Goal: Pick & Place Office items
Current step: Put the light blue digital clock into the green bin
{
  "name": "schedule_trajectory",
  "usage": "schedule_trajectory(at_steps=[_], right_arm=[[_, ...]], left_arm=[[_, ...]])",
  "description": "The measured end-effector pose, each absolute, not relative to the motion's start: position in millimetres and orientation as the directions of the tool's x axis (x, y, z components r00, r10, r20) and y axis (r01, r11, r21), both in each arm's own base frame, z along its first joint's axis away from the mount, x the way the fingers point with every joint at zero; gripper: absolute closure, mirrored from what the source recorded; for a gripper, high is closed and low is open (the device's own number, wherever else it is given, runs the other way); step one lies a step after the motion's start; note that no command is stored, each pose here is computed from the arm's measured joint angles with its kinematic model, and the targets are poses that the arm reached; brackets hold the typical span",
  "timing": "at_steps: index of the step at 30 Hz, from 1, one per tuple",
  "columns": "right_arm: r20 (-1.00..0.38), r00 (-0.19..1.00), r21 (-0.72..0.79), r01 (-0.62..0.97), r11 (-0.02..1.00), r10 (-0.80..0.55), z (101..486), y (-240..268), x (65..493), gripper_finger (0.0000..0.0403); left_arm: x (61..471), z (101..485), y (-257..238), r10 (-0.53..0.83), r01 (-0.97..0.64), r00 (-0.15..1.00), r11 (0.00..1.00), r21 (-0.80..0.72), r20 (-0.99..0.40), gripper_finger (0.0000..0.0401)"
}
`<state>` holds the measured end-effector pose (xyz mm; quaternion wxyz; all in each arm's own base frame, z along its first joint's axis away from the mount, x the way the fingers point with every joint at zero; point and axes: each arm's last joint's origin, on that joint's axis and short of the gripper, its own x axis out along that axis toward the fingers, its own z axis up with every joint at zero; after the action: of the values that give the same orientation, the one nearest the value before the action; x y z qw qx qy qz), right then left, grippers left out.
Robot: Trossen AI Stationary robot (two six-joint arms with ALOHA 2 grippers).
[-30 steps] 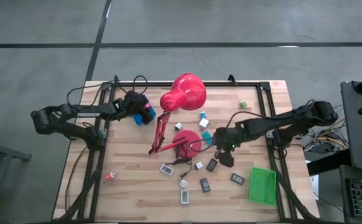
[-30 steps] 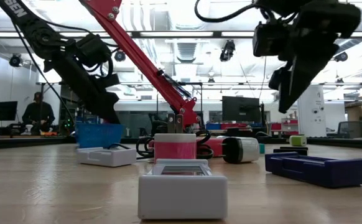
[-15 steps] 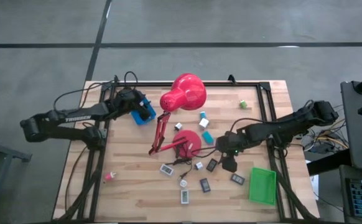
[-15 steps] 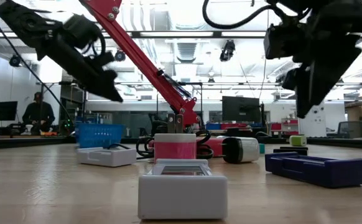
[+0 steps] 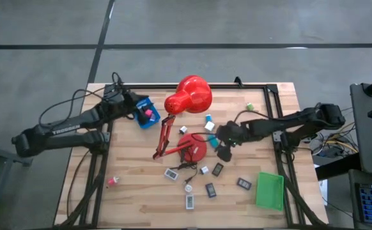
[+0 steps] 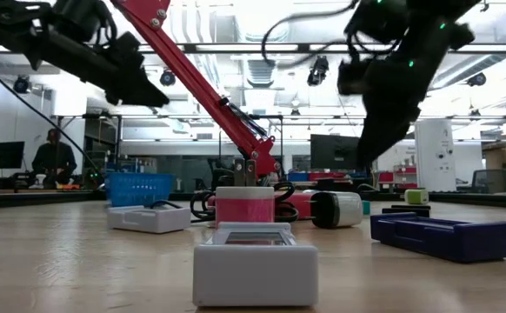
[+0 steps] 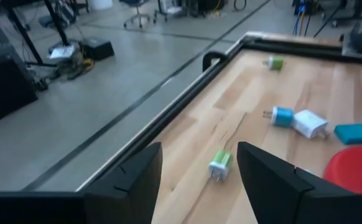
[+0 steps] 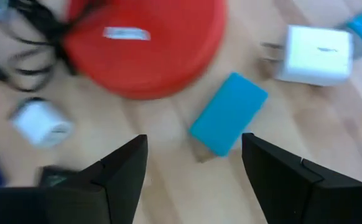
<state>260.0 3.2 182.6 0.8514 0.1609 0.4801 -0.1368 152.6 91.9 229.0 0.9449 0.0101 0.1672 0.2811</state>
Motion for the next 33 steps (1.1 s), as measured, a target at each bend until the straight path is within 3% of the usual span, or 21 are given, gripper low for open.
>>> schedule_trajectory(at_steps=[9,22,33], right_arm=[[-0.901,0.427,0.124,0.436,0.892,-0.083,158,-12,271,0.0137],[-0.925,0.373,0.133,0.487,0.863,-0.068,140,-19,288,0.0059],[-0.932,0.354,0.117,0.503,0.856,-0.080,129,-26,307,0.0092]], left_arm=[[139,231,82,0.509,-0.502,0.826,0.860,0.096,-0.242,0.0191],[134,233,78,0.485,-0.477,0.849,0.874,0.093,-0.211,0.0191],[134,233,78,0.482,-0.472,0.851,0.876,0.096,-0.211,0.0191]])
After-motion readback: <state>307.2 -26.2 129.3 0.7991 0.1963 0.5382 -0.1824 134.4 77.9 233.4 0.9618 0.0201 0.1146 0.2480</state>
